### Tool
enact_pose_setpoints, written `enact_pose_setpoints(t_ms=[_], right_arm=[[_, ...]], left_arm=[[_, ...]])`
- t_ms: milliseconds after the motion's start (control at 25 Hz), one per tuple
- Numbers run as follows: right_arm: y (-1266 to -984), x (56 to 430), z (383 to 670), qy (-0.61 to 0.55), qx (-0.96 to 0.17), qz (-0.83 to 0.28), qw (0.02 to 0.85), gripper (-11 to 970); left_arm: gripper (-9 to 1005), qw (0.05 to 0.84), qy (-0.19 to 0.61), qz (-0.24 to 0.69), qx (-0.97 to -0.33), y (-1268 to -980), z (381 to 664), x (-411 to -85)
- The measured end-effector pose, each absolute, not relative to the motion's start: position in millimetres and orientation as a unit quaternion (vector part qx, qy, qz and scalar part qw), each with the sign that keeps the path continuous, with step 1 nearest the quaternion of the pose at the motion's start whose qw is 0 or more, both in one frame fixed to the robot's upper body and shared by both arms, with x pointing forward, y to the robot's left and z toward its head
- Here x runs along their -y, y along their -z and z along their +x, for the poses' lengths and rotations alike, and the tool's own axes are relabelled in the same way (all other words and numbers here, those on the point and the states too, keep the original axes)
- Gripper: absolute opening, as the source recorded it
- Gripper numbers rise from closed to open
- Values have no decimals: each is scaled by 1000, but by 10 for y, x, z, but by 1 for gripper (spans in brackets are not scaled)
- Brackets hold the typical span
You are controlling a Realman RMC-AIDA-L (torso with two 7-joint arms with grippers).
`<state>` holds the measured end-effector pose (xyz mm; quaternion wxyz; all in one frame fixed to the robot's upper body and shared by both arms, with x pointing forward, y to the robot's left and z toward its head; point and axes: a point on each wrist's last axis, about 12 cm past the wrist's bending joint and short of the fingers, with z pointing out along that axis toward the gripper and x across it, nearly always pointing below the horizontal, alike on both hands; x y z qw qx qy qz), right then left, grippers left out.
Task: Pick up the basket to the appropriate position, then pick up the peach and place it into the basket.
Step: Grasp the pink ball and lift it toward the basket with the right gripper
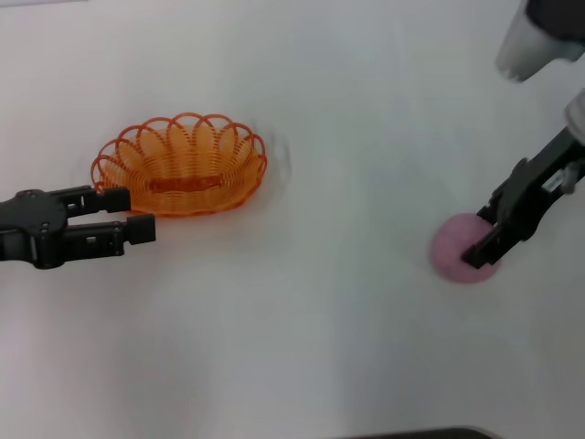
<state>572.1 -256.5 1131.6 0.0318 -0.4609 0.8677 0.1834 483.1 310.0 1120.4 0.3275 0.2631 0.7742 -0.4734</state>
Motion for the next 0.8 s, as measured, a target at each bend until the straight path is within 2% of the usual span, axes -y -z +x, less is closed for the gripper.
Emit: enact_pose_setpoints(t_ms=[80,600,800], right_arm=[[-11281,2518,5718,-177,-866,-466,26,820],[-11301,2497,5750,-169,-866,-469,31,402],[-11446,2473,5819,-191,-861,-465,82,264]], left_arm=[[834,325,475,265,-773,-11201,4837,-3087],[834,321,482,271,-769,-11216,4844,-3053],[834,320,483,268,-769,-11216,4835,-3064]])
